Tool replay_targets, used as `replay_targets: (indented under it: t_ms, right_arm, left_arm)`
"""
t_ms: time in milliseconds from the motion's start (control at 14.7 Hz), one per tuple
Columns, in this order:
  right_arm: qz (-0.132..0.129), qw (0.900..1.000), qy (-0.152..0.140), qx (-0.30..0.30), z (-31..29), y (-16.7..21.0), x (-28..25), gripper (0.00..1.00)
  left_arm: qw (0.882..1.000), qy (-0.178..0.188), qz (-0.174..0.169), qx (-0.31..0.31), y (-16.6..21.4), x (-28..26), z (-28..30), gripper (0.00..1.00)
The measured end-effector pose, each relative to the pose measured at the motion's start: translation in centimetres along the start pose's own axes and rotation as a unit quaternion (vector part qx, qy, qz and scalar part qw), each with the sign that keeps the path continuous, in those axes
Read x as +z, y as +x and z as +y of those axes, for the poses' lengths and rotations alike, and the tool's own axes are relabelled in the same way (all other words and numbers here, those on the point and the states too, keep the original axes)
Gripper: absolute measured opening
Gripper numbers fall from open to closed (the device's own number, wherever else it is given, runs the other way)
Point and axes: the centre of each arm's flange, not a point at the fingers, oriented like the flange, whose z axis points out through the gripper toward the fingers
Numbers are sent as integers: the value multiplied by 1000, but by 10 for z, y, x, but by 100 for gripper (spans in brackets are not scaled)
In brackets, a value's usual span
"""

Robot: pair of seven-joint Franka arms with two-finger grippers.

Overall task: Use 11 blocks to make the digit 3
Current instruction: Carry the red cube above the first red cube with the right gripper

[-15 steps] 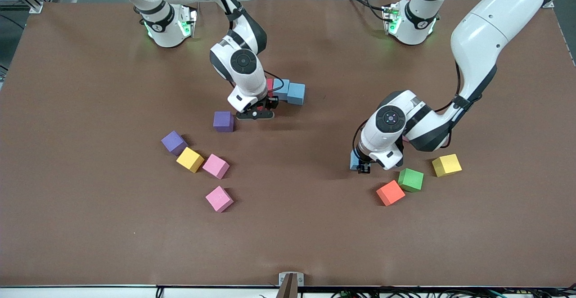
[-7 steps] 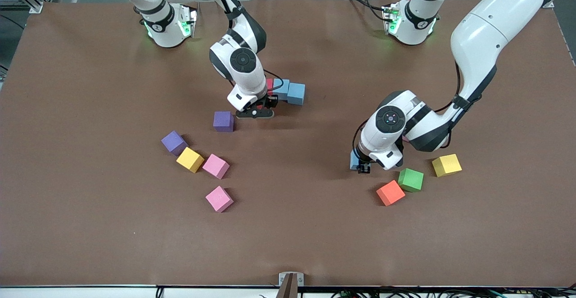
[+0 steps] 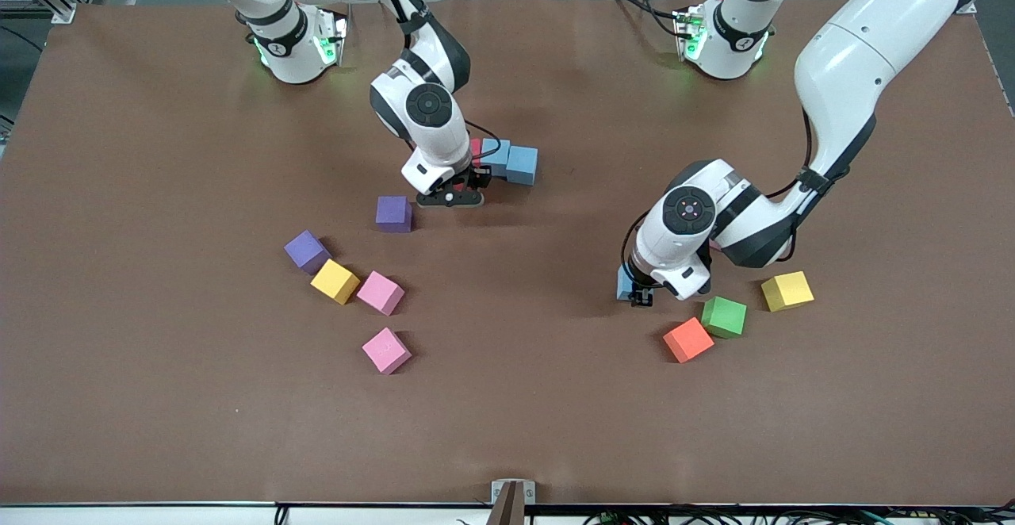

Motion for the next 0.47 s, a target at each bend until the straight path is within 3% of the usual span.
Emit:
replay_targets:
  t_ms: [475]
  right_arm:
    - [-2,1000,0,-2,-1,-4,0,51]
  left_arm:
    - [1000,-1,0,0,0,0,0,62]
